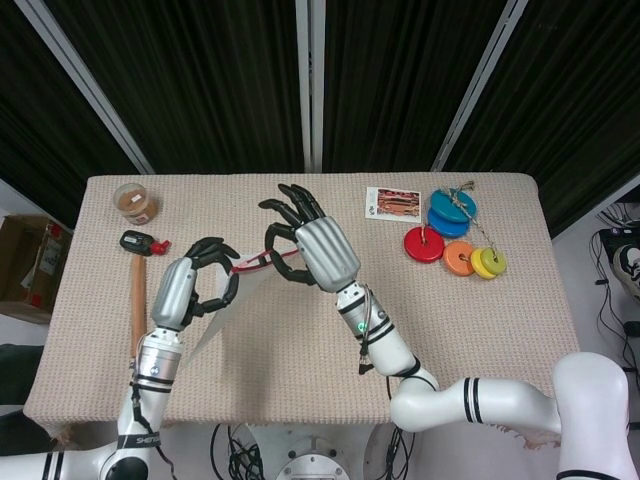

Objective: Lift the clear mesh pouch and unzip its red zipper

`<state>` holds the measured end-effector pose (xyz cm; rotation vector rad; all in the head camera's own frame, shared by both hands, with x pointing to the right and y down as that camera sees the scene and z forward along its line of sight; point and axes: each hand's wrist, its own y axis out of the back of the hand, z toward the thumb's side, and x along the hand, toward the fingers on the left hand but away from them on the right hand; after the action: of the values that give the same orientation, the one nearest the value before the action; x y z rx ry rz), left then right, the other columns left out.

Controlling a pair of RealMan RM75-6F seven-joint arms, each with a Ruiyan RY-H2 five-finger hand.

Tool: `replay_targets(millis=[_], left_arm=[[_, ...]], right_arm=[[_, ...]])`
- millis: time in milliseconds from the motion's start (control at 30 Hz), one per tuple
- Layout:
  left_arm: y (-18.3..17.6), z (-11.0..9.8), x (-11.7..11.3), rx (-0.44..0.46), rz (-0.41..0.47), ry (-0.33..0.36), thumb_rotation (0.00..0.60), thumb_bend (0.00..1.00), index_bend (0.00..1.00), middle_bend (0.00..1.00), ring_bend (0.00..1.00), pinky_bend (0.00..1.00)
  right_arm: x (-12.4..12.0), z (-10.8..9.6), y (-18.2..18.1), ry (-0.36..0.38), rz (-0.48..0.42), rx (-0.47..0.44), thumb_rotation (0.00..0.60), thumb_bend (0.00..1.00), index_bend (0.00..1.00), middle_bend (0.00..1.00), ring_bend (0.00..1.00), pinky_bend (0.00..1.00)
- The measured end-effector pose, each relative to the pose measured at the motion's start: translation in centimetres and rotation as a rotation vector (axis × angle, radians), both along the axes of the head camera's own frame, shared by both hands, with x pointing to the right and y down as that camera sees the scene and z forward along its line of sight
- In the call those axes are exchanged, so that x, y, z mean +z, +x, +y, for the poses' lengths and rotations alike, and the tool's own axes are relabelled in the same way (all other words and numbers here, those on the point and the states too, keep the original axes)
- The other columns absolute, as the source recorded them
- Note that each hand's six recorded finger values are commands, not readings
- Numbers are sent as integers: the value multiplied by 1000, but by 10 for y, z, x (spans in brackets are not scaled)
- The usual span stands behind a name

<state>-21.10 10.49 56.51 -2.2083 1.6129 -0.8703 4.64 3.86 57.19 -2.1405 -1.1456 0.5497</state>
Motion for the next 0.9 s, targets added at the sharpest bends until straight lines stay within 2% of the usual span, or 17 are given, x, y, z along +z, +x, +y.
replay_targets(millis=[900], left_arm=[[-8,-5,-6,-23,55,25,588,538,663,384,207,343]], right_arm=[[39,5,-6,-27,57,-4,600,577,747,186,0,0]])
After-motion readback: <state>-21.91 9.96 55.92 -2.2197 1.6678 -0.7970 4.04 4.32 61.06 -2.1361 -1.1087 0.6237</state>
